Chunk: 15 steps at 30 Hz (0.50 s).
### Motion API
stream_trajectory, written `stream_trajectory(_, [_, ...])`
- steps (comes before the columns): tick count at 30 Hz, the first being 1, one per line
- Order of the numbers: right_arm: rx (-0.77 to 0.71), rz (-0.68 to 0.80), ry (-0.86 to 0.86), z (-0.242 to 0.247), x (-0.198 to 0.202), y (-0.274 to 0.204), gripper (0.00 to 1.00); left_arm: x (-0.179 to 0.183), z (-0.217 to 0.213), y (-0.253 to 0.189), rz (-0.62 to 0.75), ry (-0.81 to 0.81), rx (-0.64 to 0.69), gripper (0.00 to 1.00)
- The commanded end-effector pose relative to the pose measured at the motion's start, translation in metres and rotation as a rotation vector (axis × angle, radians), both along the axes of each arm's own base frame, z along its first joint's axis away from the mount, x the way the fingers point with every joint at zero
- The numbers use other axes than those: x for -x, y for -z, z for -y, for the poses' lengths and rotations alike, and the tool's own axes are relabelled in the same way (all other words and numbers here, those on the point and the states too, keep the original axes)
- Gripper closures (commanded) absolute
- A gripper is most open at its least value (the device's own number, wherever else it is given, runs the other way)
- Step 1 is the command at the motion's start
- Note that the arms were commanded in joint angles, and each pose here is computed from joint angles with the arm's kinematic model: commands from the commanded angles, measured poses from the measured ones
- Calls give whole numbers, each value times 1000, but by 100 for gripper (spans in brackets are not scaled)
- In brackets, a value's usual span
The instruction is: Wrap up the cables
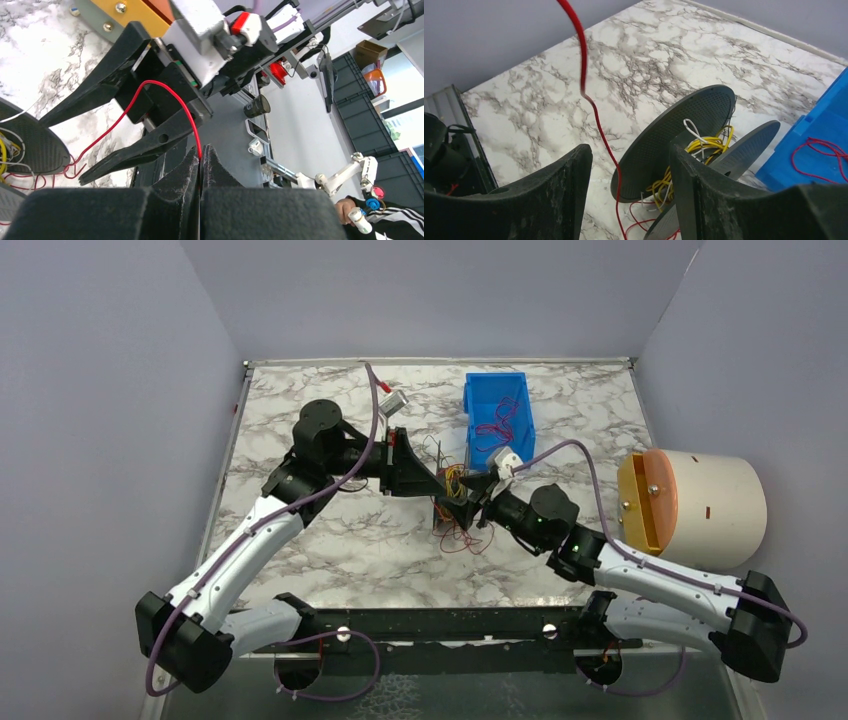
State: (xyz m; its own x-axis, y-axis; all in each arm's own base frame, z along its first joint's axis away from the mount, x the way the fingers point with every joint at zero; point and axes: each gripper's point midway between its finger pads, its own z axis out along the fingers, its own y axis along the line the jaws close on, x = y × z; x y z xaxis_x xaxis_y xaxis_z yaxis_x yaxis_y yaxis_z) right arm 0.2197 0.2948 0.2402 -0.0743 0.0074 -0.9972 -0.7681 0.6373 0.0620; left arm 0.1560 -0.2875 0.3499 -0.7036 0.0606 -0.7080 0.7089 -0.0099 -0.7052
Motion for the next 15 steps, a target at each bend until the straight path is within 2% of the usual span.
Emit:
stream_trajectory(1, [-150, -17, -23, -11, 2, -19, 39, 18, -6, -38, 93, 47, 82, 100])
stream_trajectory(12, [-235, -36, -27, -16, -1, -24, 48, 29, -11, -45, 101, 66, 107, 100])
stream_trajectory(15, [-252, -37, -38, -17, 0, -27, 59, 31, -12, -43, 96, 69, 111, 100])
